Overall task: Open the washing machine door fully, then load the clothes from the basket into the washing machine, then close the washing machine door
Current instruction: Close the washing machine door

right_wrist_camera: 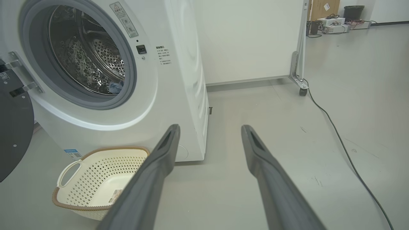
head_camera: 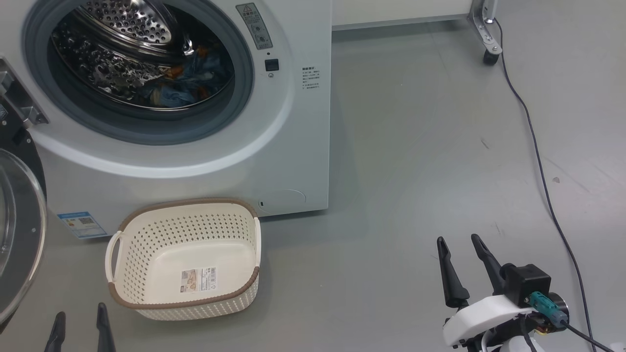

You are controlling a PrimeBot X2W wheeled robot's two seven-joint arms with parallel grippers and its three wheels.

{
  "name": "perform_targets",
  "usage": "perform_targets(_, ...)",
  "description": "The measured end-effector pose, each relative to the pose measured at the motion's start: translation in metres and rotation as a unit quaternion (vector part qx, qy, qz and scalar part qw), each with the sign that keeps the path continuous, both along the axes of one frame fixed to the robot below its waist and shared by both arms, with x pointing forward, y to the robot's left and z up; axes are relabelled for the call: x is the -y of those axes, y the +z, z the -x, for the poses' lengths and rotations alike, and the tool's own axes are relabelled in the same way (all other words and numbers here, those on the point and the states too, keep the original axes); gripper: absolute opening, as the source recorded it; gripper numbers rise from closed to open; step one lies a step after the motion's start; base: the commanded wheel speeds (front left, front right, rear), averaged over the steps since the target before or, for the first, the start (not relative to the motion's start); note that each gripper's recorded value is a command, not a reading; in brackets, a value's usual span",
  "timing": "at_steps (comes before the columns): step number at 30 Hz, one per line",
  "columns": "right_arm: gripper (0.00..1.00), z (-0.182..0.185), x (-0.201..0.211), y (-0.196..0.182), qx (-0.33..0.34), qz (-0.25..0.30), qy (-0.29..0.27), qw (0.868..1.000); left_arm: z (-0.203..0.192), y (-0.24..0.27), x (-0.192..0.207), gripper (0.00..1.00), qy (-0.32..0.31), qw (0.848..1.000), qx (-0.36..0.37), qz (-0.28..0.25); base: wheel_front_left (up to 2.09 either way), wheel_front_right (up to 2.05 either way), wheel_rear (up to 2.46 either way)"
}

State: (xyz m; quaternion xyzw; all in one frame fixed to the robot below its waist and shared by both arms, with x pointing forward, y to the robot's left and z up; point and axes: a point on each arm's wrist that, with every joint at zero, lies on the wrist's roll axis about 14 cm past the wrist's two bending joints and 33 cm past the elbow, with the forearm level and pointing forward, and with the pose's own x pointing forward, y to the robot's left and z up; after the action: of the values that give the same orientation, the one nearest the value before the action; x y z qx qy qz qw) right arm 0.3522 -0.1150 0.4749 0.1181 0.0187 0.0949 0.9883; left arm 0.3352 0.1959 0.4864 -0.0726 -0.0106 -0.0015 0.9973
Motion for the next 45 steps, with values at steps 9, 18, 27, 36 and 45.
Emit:
perform_targets(9,1.0,-0.001,-0.003,0.0,0.001,-0.001,0.005,1.0,0.001,0.0,-0.002,1.0,0.004,1.0,-0.001,0.001,-0.4,0.4,0.0)
perform_targets(18,1.0,-0.003,-0.007,0.001,0.002,0.002,0.012,1.0,0.004,-0.002,-0.005,1.0,0.01,1.0,-0.003,0.001,-0.06,0.06,0.0)
perform_targets(27,1.0,-0.008,-0.017,0.0,0.002,0.0,0.028,1.0,0.013,-0.007,-0.015,1.0,0.03,0.999,-0.011,0.004,0.0,0.0,0.0)
perform_targets(36,1.0,-0.014,-0.038,0.0,0.001,-0.002,0.06,0.998,0.028,-0.008,-0.04,1.0,0.074,0.997,-0.013,0.007,0.0,0.0,0.0)
perform_targets(45,1.0,-0.019,-0.07,0.0,0.004,0.004,0.109,0.994,0.054,-0.01,-0.071,1.0,0.134,0.991,-0.015,0.011,0.0,0.0,0.0)
